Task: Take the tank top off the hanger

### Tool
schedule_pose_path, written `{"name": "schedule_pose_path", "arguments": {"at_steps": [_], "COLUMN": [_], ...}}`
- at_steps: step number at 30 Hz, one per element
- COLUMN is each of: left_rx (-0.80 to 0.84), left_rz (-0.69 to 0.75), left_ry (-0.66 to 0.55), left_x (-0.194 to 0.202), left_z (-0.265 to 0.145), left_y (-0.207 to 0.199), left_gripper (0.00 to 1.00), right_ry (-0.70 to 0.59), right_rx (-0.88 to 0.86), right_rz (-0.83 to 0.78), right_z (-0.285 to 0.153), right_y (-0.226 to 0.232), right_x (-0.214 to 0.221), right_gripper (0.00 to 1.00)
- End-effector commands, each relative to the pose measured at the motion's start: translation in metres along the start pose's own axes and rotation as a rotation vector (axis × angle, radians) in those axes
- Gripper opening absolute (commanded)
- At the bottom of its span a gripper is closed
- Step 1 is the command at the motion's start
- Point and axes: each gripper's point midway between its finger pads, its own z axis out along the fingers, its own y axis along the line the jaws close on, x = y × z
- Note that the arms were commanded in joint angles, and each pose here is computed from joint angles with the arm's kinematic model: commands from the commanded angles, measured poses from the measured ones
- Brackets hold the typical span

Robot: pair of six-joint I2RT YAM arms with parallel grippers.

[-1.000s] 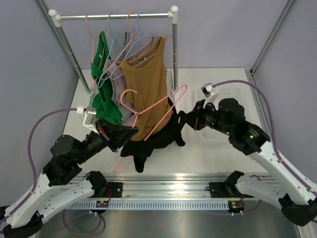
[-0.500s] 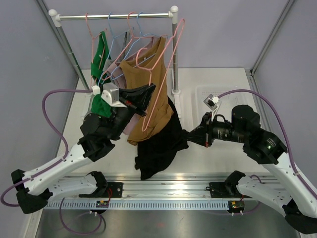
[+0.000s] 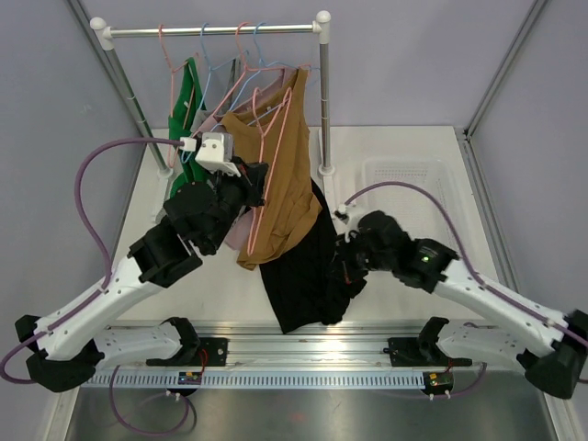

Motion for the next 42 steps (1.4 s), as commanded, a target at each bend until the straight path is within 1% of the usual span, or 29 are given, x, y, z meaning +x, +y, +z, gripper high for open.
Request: {"name": "schedule_pose_path", "arguments": {"at_steps": [1, 2, 3, 4, 5, 6, 8, 11, 12, 13, 14, 16, 18, 19, 20, 21, 22, 27, 28, 29, 30, 31, 34, 35, 36, 37, 38, 39, 42], "left_rx": [-0.076, -0.056, -0.076, -0.065, -0.041, -0.036, -0.017, -0.012, -0.011, -0.003, 0.017, 0.007, 0.025, 0.017, 0.018, 0.024, -0.010, -0.030, -0.026, -0.039, -0.049, -0.021, -0.030, -0.039, -0.058, -0.082, -0.098, -0.113, -0.175], "left_rz": [-0.025, -0.030, -0.033, -0.034, -0.029, -0.016, 0.004, 0.010, 0.011, 0.007, -0.008, -0.006, -0.022, -0.019, -0.018, -0.028, -0.018, -0.022, -0.034, -0.033, -0.039, -0.051, -0.059, -0.057, -0.051, -0.042, -0.033, -0.026, -0.020], "left_ry": [0.108, 0.169, 0.181, 0.203, 0.230, 0.238, 0.261, 0.256, 0.262, 0.257, 0.233, 0.250, 0.210, 0.226, 0.223, 0.176, 0.220, 0.186, 0.147, 0.165, 0.155, 0.140, 0.127, 0.117, 0.142, 0.172, 0.167, 0.189, 0.224], "left_x": [0.014, 0.025, 0.023, 0.021, 0.025, 0.025, 0.022, 0.010, 0.011, 0.009, -0.004, 0.001, -0.019, -0.012, -0.013, -0.035, -0.016, -0.028, -0.043, -0.032, -0.036, -0.041, -0.035, -0.038, -0.025, -0.016, -0.019, -0.008, 0.003], "left_z": [0.005, 0.006, 0.012, 0.014, 0.020, 0.024, 0.034, 0.048, 0.056, 0.062, 0.065, 0.082, 0.093, 0.107, 0.115, 0.121, 0.138, 0.177, 0.182, 0.195, 0.200, 0.205, 0.224, 0.226, 0.235, 0.236, 0.238, 0.243, 0.245], "left_y": [0.022, 0.023, 0.033, 0.032, 0.028, 0.027, 0.021, 0.017, 0.015, 0.013, 0.006, 0.006, -0.002, -0.003, -0.005, -0.009, -0.003, 0.008, 0.007, 0.013, 0.022, 0.021, 0.035, 0.038, 0.045, 0.051, 0.057, 0.062, 0.085], "left_gripper": [0.00, 0.00, 0.00, 0.00, 0.00, 0.00, 0.00, 0.00, 0.00, 0.00, 0.00, 0.00, 0.00, 0.00, 0.00, 0.00, 0.00, 0.00, 0.00, 0.00, 0.00, 0.00, 0.00, 0.00, 0.00, 0.00, 0.00, 0.00, 0.00], "right_ry": [-0.036, -0.012, 0.031, 0.035, 0.049, 0.040, 0.001, -0.066, -0.106, -0.113, -0.143, -0.143, -0.163, -0.155, -0.175, -0.176, -0.178, -0.226, -0.228, -0.233, -0.229, -0.233, -0.231, -0.226, -0.224, -0.223, -0.221, -0.217, -0.211], "right_rx": [0.153, 0.181, 0.246, 0.331, 0.363, 0.385, 0.418, 0.408, 0.381, 0.385, 0.366, 0.379, 0.358, 0.352, 0.334, 0.315, 0.313, 0.265, 0.263, 0.260, 0.252, 0.245, 0.228, 0.227, 0.227, 0.227, 0.231, 0.230, 0.225], "right_rz": [0.024, 0.020, 0.046, 0.054, 0.055, 0.076, 0.100, 0.134, 0.140, 0.141, 0.146, 0.144, 0.143, 0.140, 0.143, 0.139, 0.140, 0.147, 0.145, 0.144, 0.142, 0.140, 0.135, 0.130, 0.128, 0.125, 0.120, 0.119, 0.109], "right_z": [0.047, 0.057, 0.071, 0.073, 0.078, 0.078, 0.073, 0.050, 0.038, 0.031, 0.020, 0.008, -0.004, -0.009, -0.015, -0.018, -0.022, -0.042, -0.044, -0.046, -0.047, -0.047, -0.046, -0.045, -0.044, -0.043, -0.041, -0.040, -0.037], "right_y": [-0.019, -0.022, -0.035, -0.050, -0.055, -0.059, -0.065, -0.064, -0.059, -0.061, -0.057, -0.060, -0.055, -0.054, -0.052, -0.049, -0.049, -0.044, -0.044, -0.043, -0.042, -0.040, -0.038, -0.038, -0.038, -0.039, -0.039, -0.039, -0.037], "right_x": [0.000, 0.008, 0.017, 0.021, 0.027, 0.028, 0.027, 0.022, 0.016, 0.017, 0.013, 0.016, 0.012, 0.015, 0.013, 0.014, 0.015, 0.014, 0.015, 0.014, 0.015, 0.014, 0.014, 0.015, 0.016, 0.016, 0.015, 0.016, 0.014], "right_gripper": [0.02, 0.11, 0.28, 0.49, 0.97, 1.00, 1.00, 0.99, 0.99, 0.99, 0.99, 0.99, 1.00, 0.99, 1.00, 0.99, 0.99, 1.00, 0.99, 0.99, 1.00, 0.99, 0.99, 1.00, 0.99, 1.00, 0.99, 0.99, 1.00]}}
